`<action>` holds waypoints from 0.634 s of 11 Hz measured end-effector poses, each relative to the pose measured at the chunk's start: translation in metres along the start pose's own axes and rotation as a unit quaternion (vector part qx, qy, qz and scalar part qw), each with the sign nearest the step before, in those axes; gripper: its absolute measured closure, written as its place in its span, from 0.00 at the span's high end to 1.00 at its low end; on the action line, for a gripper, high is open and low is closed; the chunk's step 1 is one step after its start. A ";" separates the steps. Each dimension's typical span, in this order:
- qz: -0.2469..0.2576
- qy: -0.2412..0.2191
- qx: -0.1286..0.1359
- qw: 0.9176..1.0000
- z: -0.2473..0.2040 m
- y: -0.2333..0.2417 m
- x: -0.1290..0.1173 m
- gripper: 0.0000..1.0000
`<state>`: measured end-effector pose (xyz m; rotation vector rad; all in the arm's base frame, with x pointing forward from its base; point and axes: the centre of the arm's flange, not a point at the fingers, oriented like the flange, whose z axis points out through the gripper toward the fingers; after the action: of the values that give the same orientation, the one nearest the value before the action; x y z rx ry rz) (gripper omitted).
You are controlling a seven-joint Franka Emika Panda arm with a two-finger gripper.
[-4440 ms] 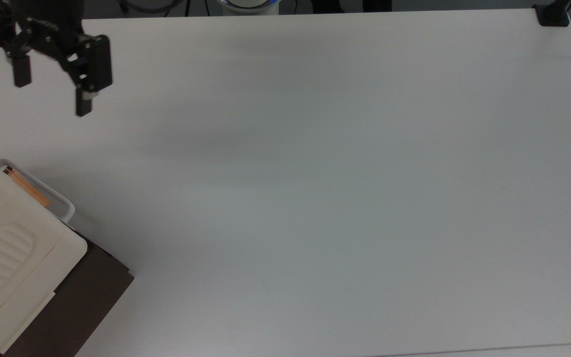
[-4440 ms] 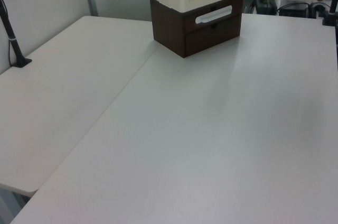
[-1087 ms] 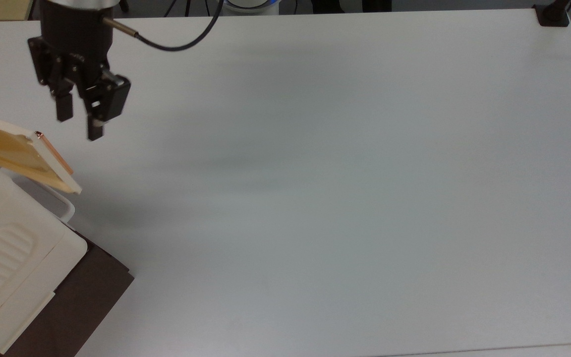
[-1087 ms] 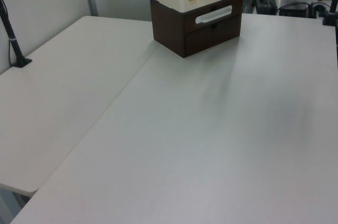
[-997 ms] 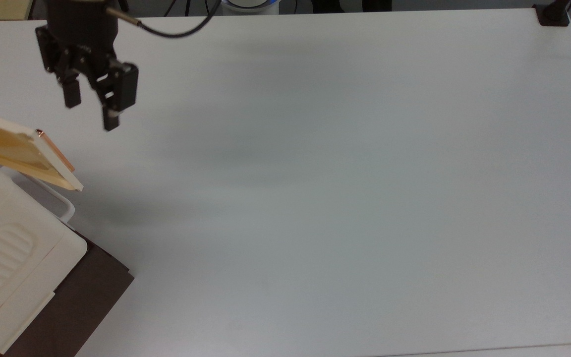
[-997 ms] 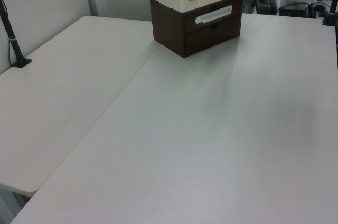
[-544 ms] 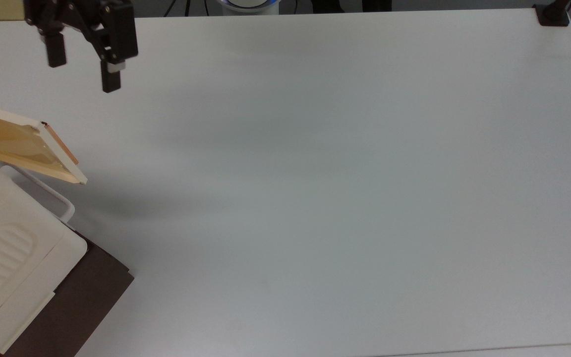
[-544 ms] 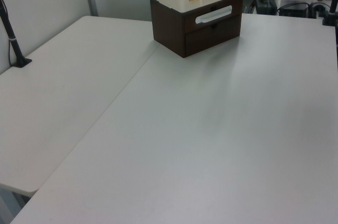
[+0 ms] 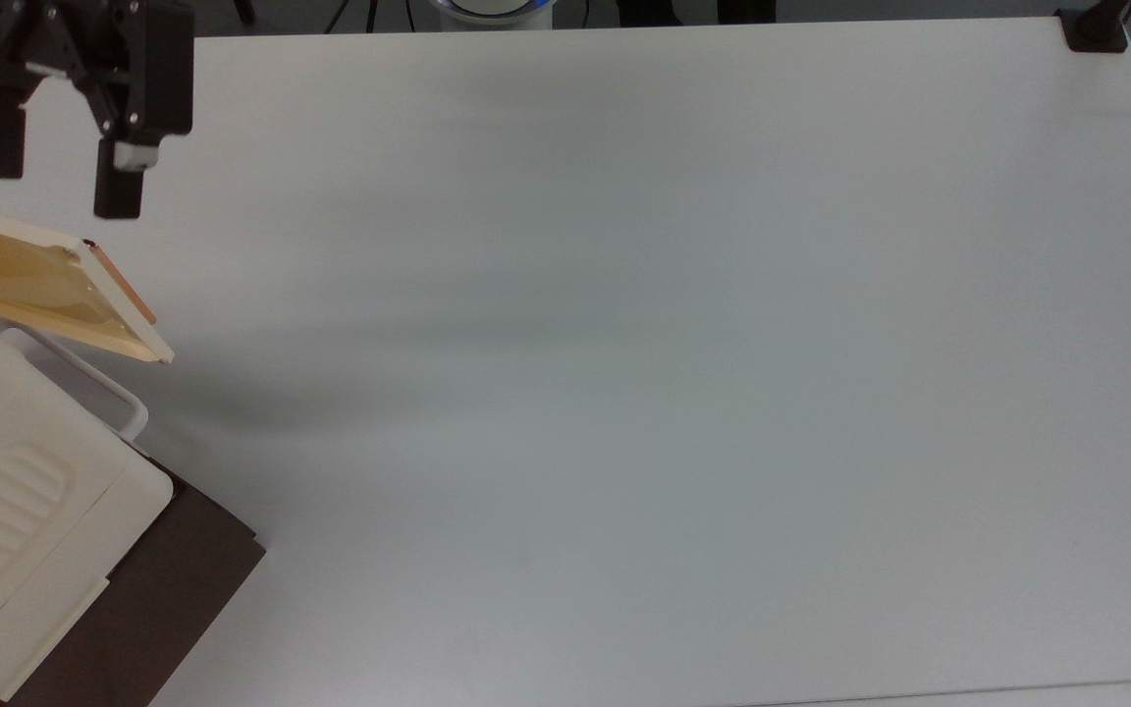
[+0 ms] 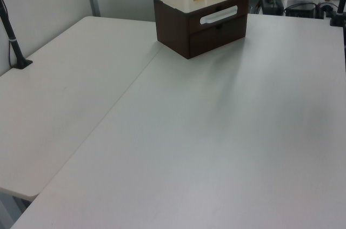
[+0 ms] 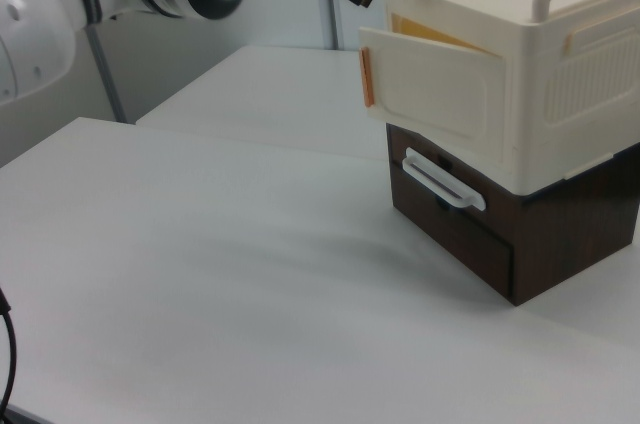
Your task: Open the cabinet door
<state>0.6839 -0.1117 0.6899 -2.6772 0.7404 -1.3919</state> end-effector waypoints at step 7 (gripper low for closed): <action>-0.093 0.003 -0.009 0.996 0.047 0.015 -0.016 1.00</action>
<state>0.7073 -0.1272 0.6458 -2.8193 0.5163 -1.4388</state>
